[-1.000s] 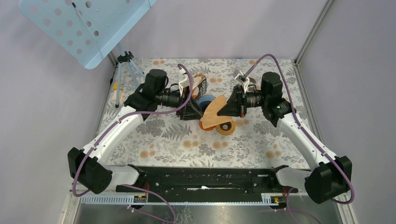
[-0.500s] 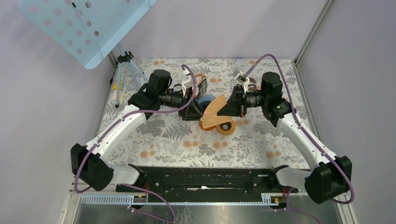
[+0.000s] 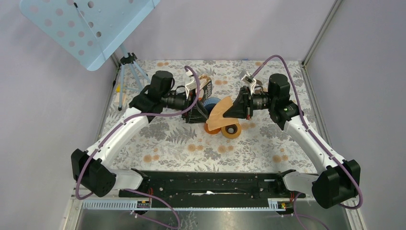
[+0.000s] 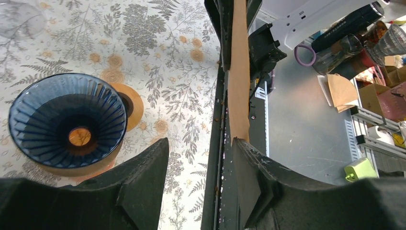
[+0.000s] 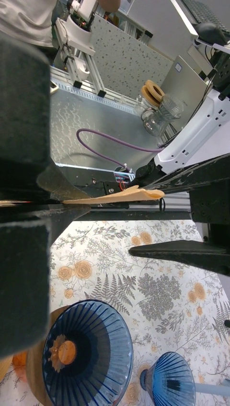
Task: Place the coffee filter in the dripper
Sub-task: Place the coffee filter in the coffee dripper.
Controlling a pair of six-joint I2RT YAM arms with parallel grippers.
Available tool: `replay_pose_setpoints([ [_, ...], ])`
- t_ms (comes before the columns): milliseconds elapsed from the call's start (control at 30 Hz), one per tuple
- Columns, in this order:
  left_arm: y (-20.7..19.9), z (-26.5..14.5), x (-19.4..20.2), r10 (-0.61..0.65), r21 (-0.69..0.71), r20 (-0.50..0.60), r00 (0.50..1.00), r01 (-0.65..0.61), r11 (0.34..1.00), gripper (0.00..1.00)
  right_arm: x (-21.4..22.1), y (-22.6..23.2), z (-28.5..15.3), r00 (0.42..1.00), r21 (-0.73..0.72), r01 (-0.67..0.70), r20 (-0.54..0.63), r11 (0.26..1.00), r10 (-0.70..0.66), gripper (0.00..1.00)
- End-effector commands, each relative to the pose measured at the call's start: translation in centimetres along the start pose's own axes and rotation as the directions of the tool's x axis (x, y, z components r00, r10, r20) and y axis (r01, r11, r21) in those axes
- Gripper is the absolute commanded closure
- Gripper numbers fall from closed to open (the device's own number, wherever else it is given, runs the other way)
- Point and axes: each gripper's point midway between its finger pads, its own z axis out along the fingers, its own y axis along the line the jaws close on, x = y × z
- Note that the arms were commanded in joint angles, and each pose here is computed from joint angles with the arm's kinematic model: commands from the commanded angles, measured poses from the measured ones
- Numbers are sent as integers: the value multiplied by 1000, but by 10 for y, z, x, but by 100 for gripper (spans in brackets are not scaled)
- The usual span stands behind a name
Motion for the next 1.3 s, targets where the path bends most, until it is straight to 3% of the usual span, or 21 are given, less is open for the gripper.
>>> replay_pose_setpoints([
  [0,-17,-20,-22,140,-27,50,989,-139,990,45,-16,7,-6,997,3,73,21,997,-73,100],
  [767,-5,-28,-36,122,-60,94,988,-116,991,46,-6,11,-8,996,-3,88,4,996,-88,100],
  [1267,4,-13,-29,79,-59,70,994,-75,995,48,-12,13,-7,997,-17,80,18,997,-79,100],
])
